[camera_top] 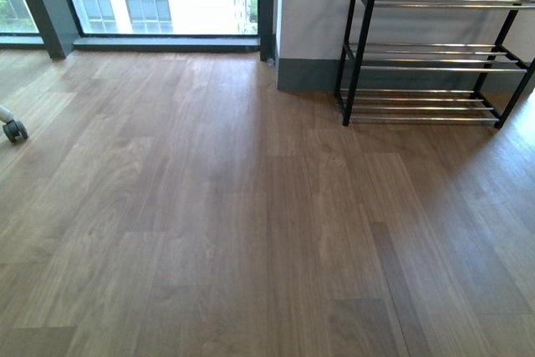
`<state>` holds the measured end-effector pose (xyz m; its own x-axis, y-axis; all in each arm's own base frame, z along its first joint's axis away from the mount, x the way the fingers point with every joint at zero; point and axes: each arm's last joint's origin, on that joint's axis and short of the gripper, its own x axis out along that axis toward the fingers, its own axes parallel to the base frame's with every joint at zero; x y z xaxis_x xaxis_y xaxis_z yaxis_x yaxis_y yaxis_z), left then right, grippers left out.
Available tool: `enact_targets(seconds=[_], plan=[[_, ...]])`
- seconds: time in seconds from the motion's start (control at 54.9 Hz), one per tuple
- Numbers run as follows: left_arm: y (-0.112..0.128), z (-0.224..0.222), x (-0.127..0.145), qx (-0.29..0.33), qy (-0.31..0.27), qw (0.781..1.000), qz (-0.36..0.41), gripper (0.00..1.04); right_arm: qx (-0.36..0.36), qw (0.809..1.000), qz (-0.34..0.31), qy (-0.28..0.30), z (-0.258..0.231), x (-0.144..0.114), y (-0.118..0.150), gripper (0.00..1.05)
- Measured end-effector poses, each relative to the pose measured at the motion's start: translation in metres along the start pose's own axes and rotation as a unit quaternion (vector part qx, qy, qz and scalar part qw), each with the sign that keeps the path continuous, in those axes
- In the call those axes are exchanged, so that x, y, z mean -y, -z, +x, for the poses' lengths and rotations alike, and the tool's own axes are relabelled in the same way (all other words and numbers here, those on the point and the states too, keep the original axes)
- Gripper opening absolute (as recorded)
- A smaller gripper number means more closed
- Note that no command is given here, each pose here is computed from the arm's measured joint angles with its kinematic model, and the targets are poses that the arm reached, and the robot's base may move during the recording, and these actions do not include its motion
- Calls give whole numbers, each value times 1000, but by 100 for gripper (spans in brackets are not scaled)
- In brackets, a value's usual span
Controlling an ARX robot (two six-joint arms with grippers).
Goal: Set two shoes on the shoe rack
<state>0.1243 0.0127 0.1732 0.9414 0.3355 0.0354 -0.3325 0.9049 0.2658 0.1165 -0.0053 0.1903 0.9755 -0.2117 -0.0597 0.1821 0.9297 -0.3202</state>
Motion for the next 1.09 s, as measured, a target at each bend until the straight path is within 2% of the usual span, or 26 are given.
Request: enact_targets(seconds=[1.094], plan=[[0, 0, 0, 1, 2, 1000, 1, 2, -2, 1000, 1, 2, 0, 0, 0, 1]])
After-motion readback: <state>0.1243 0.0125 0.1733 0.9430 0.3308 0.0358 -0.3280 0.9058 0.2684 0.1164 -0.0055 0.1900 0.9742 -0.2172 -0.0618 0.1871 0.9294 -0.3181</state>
